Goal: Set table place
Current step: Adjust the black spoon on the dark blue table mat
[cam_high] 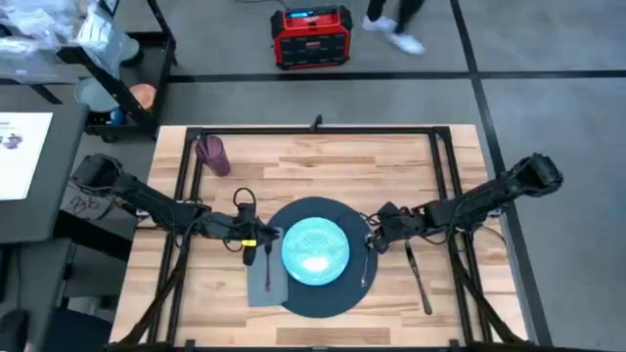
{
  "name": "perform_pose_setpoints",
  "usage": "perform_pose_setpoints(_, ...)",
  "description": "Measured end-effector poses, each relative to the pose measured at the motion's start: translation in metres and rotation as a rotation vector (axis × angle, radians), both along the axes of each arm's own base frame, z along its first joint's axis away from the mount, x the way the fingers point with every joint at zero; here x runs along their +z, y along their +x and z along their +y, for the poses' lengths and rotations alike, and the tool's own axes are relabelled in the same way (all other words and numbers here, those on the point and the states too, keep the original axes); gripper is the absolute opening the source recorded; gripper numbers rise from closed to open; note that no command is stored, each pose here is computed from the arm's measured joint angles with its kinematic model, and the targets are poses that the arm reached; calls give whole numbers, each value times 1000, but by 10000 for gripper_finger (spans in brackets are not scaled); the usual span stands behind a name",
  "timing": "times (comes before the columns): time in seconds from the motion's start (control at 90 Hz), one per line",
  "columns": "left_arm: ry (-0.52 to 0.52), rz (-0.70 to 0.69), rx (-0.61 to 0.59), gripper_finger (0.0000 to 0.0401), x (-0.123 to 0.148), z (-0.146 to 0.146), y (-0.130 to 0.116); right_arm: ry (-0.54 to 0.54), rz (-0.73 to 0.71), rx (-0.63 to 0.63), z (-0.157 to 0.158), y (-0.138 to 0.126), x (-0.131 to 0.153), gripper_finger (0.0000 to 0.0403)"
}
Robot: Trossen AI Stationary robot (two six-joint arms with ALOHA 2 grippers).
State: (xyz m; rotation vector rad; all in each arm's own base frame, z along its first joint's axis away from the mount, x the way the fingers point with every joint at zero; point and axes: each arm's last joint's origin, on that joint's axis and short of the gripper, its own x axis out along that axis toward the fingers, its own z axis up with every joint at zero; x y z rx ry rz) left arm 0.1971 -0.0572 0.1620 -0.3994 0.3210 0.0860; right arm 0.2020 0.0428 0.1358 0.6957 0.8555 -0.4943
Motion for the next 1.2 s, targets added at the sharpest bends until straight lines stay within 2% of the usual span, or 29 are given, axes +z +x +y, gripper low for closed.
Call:
perform_pose_setpoints(0.233,0,0,0,56,0,0,0,-10,-30,0,-4,4,2,0)
perform_pose_setpoints(0.5,0,1,0,56,0,0,0,19,48,-63,-3,-4,-3,0)
perform_pose_setpoints(0.689,15,2,-5,56,0,0,0,60,11,-24,5,-2,-1,0)
perform_pose_setpoints(1.2,11,1,-4,56,0,0,0,26,-29,27,3,2,2,0)
